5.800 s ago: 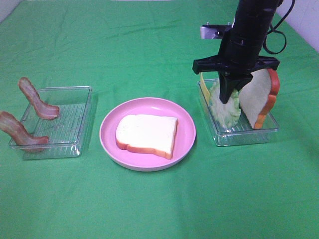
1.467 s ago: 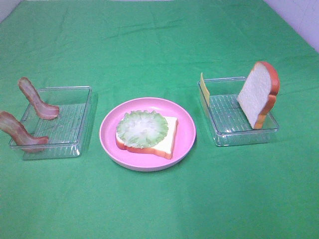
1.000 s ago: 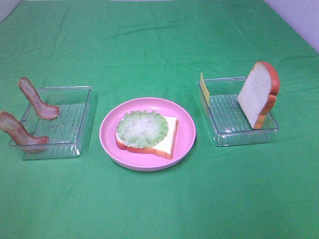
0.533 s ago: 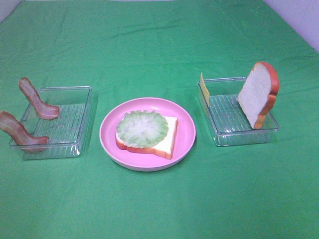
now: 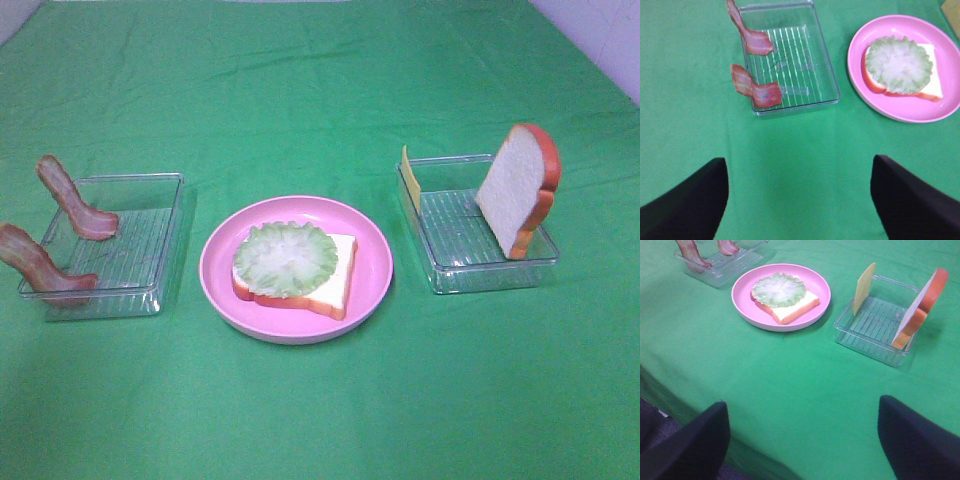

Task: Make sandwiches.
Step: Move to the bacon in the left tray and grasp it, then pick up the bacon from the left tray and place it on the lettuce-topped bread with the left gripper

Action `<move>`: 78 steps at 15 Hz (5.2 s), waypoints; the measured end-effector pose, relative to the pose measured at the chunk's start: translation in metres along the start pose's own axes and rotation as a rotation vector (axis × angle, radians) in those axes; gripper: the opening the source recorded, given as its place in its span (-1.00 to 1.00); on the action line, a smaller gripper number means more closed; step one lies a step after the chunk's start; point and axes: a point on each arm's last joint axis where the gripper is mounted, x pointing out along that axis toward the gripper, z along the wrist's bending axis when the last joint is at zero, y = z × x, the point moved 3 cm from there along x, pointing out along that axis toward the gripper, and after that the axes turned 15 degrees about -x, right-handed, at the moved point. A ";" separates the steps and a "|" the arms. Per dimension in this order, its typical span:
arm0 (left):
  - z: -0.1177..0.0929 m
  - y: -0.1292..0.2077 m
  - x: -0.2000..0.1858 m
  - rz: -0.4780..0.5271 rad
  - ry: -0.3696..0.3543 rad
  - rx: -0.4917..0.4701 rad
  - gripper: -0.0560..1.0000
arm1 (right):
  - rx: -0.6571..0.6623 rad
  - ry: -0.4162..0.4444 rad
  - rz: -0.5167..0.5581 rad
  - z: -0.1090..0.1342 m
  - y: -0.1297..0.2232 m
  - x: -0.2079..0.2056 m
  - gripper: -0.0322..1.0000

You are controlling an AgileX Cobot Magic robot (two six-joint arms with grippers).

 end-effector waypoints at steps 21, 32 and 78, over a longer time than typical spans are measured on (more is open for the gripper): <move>0.058 -0.072 0.211 0.406 -0.397 -0.190 0.51 | 0.000 0.000 -0.001 0.000 0.000 0.000 0.55; 0.058 -0.059 0.249 0.448 -0.337 -0.227 -0.09 | 0.000 0.000 -0.001 0.000 0.000 0.000 0.55; -0.099 -0.016 0.326 0.457 0.423 -0.277 -0.88 | 0.000 0.001 -0.002 0.000 0.000 0.000 0.55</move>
